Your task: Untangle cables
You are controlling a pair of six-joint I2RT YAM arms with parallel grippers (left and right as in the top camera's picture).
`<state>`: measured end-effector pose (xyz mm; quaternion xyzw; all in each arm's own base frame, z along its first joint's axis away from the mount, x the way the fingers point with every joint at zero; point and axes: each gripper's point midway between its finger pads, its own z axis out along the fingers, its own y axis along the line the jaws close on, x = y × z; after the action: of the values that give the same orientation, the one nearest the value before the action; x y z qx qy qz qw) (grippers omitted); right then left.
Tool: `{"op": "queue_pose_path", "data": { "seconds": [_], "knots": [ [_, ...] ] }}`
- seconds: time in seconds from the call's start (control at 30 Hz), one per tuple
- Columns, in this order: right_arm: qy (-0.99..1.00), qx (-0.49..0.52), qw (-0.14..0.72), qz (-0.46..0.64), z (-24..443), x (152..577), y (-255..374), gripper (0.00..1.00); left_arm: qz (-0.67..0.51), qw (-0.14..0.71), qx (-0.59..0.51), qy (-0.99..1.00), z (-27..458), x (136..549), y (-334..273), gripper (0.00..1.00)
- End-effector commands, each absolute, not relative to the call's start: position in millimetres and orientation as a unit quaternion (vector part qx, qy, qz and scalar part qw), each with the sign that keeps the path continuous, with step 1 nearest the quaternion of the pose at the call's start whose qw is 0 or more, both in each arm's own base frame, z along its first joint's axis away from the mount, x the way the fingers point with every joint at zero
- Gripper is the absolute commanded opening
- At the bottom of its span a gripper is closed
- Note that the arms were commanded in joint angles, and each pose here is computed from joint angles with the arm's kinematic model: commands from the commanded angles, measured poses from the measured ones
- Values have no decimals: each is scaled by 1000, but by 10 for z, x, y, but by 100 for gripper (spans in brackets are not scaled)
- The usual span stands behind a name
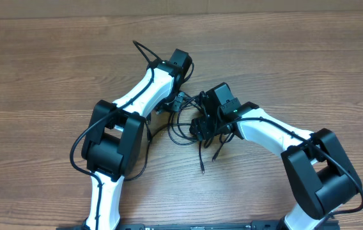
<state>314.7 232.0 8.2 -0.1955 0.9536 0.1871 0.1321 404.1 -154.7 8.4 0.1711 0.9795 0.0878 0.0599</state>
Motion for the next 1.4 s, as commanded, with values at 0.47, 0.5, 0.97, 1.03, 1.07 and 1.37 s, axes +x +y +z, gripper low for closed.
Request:
{"op": "queue_pose_path", "data": {
  "seconds": [0.47, 0.5, 0.97, 1.03, 1.07, 1.37],
  "knots": [
    [961, -193, 94, 176, -141, 2969, 2239, 69, 140, 32, 137, 980, -233, 3929, -1007, 41],
    [961, -193, 94, 176, -141, 2969, 2239, 69, 141, 29, 135, 980, -259, 3909, -974, 41],
    [961, -193, 94, 176, -141, 2969, 2239, 69, 124, 51, 116, 984, -327, 4024, -919, 17],
    [961, -193, 94, 176, -141, 2969, 2239, 69, 122, 59, 117, 984, -324, 4062, -931, 16],
    [961, -193, 94, 176, -141, 2968, 2239, 69, 121, 65, 116, 984, -322, 4090, -941, 16],
    [961, -193, 94, 176, -141, 2970, 2240, 70, 107, 128, 107, 980, -324, 4358, -1036, 13]
  ]
}}
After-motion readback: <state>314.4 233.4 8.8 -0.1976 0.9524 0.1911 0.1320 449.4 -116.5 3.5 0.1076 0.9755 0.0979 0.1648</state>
